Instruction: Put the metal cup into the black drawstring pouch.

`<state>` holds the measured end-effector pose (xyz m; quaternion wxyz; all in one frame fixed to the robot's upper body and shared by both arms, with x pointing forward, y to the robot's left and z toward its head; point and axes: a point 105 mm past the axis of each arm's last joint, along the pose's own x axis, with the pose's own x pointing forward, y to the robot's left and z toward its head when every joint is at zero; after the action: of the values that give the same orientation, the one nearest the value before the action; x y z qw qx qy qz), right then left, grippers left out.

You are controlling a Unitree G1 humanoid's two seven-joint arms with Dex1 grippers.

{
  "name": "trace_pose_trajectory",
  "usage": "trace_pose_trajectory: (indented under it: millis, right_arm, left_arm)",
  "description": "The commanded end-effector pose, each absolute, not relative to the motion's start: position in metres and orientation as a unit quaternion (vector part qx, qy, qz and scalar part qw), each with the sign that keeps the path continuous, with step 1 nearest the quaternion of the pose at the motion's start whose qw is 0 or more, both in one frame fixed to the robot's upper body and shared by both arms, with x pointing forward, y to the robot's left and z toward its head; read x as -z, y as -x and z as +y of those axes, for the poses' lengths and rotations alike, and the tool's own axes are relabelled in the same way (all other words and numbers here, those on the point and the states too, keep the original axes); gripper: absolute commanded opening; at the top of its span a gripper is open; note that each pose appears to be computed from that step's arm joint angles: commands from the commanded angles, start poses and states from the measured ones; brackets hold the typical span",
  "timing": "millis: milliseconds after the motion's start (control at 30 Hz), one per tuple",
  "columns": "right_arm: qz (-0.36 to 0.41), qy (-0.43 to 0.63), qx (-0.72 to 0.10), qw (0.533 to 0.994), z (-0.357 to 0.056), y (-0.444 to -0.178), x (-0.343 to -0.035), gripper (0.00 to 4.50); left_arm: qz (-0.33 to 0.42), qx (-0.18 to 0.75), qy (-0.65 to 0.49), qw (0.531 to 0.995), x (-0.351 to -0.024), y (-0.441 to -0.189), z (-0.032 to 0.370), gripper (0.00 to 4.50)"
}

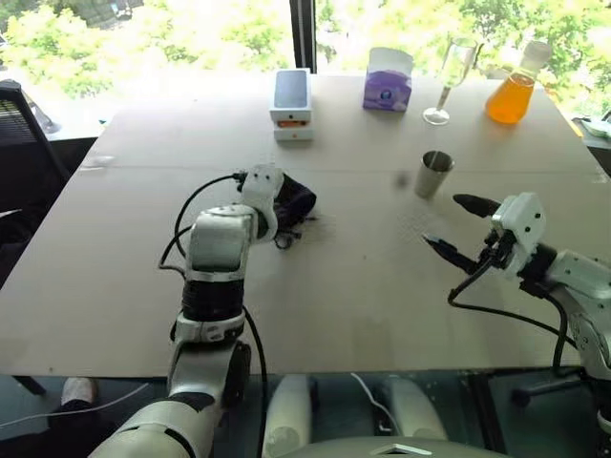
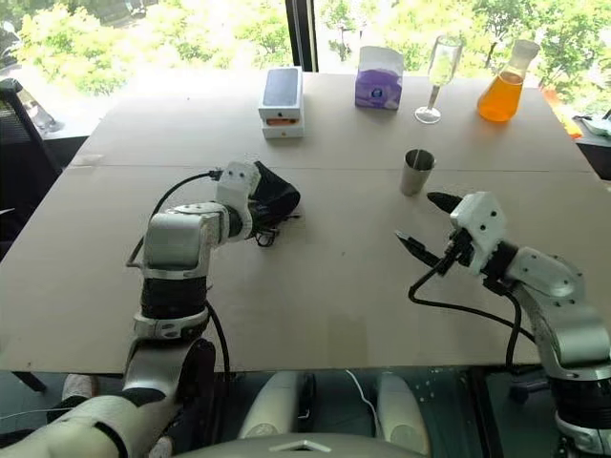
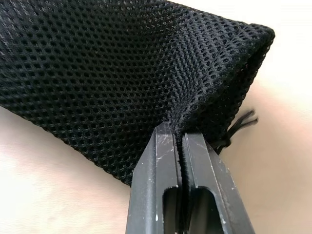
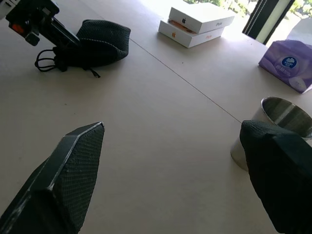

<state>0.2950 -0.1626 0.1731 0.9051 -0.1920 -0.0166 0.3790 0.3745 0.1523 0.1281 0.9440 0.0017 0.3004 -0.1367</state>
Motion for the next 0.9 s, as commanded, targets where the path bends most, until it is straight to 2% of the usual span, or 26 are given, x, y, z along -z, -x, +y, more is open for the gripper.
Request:
trace_pose_trajectory:
  millis: [33, 300, 400, 467, 533, 900]
  right_arm:
    - [0.004, 0.259, -0.339, 0.904, -0.166, -0.305, -0.189, 4.50]
    - [0.100, 0.265, -0.311, 0.907, -0.195, -0.346, -0.211, 4.50]
    - [0.139, 0.290, -0.325, 0.889, -0.200, -0.363, -0.213, 4.50]
    - [0.151, 0.313, -0.324, 0.880, -0.201, -0.376, -0.213, 3.98]
    - [0.147, 0.327, -0.317, 0.878, -0.198, -0.391, -0.214, 3.22]
    - [0.145, 0.355, -0.374, 0.845, -0.163, -0.415, -0.219, 3.22]
  left_arm:
    - [0.311, 0.134, 0.055, 0.939, -0.129, -0.374, 0.150, 0.06]
    - [0.312, 0.121, 0.091, 0.938, -0.126, -0.376, 0.143, 0.06]
    - [0.318, 0.119, 0.086, 0.937, -0.120, -0.375, 0.142, 0.06]
    - [0.315, 0.124, 0.071, 0.938, -0.119, -0.376, 0.139, 0.00]
    - [0.306, 0.127, 0.049, 0.942, -0.121, -0.377, 0.138, 0.00]
    - [0.293, 0.115, 0.025, 0.949, -0.122, -0.372, 0.142, 0.00]
